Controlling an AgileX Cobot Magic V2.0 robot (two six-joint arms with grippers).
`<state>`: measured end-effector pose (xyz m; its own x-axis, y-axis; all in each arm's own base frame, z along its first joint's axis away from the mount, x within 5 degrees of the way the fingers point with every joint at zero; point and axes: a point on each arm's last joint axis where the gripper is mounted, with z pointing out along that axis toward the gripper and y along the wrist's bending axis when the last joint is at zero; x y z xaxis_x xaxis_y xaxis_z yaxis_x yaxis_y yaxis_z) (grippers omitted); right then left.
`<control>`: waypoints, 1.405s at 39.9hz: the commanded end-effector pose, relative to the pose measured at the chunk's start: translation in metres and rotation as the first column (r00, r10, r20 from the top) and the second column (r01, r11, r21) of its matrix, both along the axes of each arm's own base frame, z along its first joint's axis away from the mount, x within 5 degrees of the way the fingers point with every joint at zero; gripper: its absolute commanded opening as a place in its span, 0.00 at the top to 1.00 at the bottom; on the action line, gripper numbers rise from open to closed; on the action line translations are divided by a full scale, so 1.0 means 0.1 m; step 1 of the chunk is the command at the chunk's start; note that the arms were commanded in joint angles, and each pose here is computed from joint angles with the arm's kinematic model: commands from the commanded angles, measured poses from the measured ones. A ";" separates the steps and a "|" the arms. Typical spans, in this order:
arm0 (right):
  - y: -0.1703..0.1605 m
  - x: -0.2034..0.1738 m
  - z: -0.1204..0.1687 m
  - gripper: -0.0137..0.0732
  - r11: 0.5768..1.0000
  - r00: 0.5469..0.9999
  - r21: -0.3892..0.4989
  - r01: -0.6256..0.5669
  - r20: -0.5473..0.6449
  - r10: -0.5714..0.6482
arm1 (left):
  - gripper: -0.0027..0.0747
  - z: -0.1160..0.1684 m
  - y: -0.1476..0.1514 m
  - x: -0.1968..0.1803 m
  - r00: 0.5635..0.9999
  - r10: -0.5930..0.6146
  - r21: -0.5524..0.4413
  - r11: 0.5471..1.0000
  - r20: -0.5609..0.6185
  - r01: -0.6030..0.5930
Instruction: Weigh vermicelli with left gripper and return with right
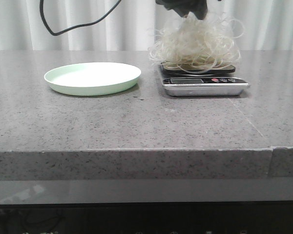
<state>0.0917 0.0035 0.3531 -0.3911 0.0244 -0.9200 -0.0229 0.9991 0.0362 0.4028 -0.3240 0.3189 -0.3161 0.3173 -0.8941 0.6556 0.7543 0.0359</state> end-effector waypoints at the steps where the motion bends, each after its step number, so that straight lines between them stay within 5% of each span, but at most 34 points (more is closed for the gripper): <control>1: -0.01 0.03 0.14 0.19 1.000 0.997 -0.006 0.004 0.080 -0.004 | 0.37 0.54 0.07 -0.13 0.993 0.006 -0.121 0.993 0.117 0.008; 29: -0.01 0.03 0.14 0.19 1.000 0.997 -0.006 0.004 0.080 -0.004 | 0.37 1.64 0.85 -1.08 0.998 0.007 -0.068 0.998 0.065 -0.002; 56: -0.01 0.03 0.14 0.19 1.000 0.997 -0.006 0.004 0.080 -0.004 | 0.37 1.12 1.80 -2.26 0.998 0.032 -0.023 0.999 -0.052 -0.033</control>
<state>0.0917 0.0035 0.3531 -0.3911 0.0244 -0.9200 -0.0229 0.9991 0.0362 0.1969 -0.1585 0.4167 -0.4455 0.3699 -0.8153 0.6362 0.7716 0.0025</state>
